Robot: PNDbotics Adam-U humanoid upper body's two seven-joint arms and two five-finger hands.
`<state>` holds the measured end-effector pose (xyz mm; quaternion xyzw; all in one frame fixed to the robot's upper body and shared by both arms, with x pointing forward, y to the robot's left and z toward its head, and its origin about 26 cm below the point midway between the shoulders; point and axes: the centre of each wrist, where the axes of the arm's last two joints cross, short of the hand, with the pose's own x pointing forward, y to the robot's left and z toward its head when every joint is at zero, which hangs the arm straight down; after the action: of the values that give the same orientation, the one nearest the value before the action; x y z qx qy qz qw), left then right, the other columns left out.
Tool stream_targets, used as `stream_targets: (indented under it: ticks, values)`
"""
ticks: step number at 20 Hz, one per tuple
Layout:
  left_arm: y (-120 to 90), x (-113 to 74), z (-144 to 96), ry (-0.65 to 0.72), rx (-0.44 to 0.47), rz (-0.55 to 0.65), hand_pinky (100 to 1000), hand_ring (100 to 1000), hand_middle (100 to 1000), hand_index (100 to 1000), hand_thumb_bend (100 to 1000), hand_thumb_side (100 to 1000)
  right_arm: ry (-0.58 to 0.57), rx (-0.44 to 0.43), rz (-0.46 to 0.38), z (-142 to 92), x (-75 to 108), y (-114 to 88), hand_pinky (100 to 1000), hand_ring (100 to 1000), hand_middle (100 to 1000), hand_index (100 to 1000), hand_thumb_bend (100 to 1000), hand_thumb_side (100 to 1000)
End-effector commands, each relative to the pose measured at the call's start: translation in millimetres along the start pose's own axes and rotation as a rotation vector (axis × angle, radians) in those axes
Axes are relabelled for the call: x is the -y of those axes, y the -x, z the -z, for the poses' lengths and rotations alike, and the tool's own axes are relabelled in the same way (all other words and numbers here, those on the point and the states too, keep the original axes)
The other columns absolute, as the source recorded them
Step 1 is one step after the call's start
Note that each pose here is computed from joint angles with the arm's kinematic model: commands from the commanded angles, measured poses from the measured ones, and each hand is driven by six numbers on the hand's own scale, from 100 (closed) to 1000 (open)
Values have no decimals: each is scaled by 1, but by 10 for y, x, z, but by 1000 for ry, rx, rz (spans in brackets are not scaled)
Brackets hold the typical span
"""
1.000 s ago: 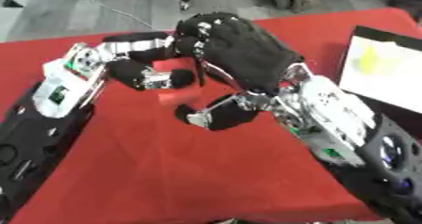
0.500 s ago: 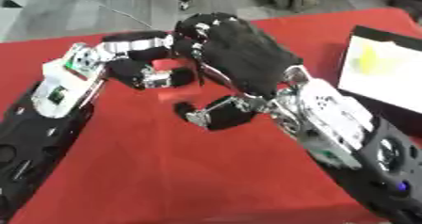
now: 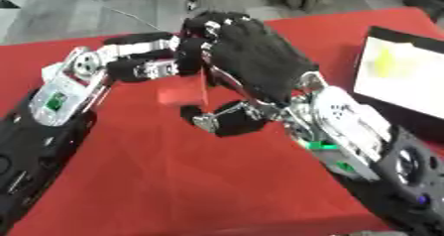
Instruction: Pick up the objects with one hand, pass them to the other hand, and then place them into the box on the other side of the table.
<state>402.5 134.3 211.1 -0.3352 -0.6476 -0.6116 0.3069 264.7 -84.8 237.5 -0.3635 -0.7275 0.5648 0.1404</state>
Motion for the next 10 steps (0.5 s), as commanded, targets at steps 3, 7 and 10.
stream_targets:
  ticks: [3,7,10]
  values:
    - [-304,-53,51,30,99,46,804,552,496,660,100,938,-42,-96,-1,-48,-127,130,632,797,709,292,326,263]
    - [-328,-46,40,30,116,31,807,557,503,668,126,945,-46,-154,19,-51,-277,176,584,788,688,285,347,249]
    - [-351,-36,28,31,135,23,819,567,515,682,115,931,-47,-199,35,-52,-415,222,573,782,676,281,360,241]
